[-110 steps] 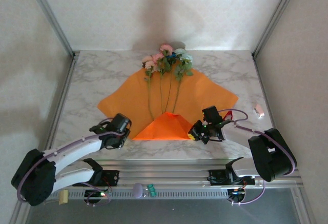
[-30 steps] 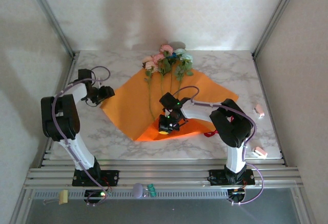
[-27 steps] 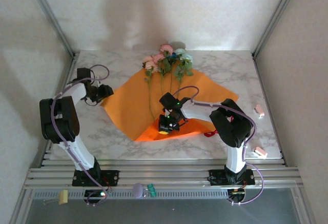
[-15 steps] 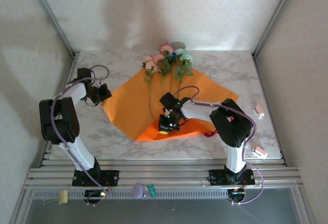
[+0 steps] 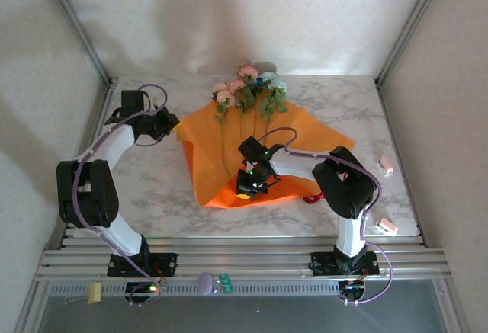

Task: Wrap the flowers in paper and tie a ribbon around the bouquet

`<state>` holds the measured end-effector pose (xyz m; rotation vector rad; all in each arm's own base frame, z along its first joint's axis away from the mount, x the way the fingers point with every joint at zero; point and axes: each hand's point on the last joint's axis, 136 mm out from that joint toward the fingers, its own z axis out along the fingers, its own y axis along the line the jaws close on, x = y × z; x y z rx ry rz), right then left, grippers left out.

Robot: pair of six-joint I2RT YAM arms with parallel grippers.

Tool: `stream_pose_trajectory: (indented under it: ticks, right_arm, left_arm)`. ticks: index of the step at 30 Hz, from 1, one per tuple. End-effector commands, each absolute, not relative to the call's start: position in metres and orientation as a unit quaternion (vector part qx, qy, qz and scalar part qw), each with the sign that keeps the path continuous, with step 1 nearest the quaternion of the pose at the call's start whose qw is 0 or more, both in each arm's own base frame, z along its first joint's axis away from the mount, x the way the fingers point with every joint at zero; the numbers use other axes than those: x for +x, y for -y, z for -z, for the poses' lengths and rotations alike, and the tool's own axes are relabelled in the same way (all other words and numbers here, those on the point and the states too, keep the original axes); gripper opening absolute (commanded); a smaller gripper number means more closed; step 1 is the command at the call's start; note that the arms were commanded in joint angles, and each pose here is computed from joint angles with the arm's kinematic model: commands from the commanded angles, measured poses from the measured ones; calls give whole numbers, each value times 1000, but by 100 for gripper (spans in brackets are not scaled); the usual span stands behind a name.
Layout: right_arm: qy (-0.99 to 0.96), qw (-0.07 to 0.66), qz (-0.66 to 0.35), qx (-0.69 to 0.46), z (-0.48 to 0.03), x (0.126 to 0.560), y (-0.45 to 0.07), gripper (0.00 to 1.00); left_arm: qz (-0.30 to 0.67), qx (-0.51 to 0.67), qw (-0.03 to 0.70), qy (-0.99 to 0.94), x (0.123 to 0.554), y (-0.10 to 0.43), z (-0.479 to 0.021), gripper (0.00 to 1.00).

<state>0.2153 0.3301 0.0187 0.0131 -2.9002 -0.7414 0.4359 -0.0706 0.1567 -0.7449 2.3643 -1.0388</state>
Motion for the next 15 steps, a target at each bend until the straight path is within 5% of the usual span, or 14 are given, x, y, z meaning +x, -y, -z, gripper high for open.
stream_pose_trajectory:
  ticks: [1, 15]
  right_arm:
    - [974, 79, 213, -6, 2, 214, -314, 0]
    - [969, 34, 236, 70, -41, 202, -326, 0]
  left_arm:
    - [465, -297, 267, -790, 456, 85, -217, 0]
    - [481, -290, 256, -786, 447, 98, -220, 0]
